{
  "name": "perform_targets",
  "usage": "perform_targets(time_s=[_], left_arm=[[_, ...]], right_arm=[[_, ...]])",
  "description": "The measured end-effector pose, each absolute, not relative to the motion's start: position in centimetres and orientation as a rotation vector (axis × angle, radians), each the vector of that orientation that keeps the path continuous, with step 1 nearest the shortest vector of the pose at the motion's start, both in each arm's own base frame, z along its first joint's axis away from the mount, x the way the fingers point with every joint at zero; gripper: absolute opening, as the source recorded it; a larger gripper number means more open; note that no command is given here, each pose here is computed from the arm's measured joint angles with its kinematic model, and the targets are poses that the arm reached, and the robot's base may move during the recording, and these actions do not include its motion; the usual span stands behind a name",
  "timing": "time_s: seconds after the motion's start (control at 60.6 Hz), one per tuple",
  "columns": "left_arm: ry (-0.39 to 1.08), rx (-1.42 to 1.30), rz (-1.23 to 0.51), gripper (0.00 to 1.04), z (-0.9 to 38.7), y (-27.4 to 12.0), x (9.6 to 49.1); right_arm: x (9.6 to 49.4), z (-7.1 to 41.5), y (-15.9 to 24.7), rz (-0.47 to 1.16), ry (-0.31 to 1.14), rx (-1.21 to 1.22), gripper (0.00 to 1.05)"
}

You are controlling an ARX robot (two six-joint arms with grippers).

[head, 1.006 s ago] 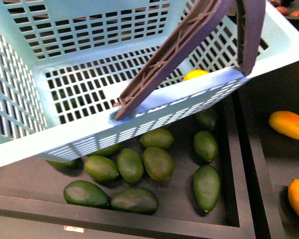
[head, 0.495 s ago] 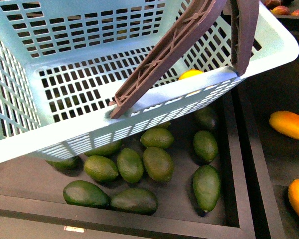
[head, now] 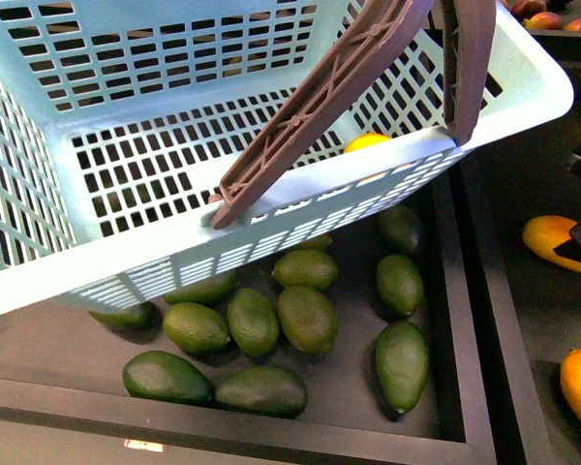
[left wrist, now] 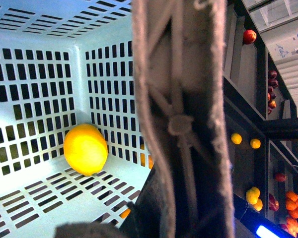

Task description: Pick lemon and mango into basket

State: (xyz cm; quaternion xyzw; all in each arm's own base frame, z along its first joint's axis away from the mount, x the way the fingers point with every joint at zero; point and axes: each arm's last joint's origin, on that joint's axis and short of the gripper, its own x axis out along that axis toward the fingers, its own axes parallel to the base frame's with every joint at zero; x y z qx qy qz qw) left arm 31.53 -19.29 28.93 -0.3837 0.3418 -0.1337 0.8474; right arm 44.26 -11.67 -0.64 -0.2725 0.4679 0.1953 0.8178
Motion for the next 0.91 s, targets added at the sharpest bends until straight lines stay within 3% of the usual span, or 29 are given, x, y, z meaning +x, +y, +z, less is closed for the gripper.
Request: perform_targets(time_s=[0.412,0.66,0.792,0.907], left_arm=[[0.719,-0.809,-0.279,0.04,28.9,-19.3,31.5],[0.719,-0.809,-0.281,0.04,28.9,-19.3,31.5],[0.720,-0.809,-0.281,0.04,28.9,-19.3,31.5],[0.720,-0.809,-0.282,0.04,28.9,-19.3,31.5]], right_arm=[[48.2,-2.6,-10.5,0.426,1.002,-0.625,0.96],[47.1,-4.2,-10.7,0.429,1.098,-0.608,0.96],[45.4,-4.8,-11.7,0.405,1.122,-0.572,0.73],[44.4,-4.5,-12.3,0.377,1.108,-0.516,0.62]])
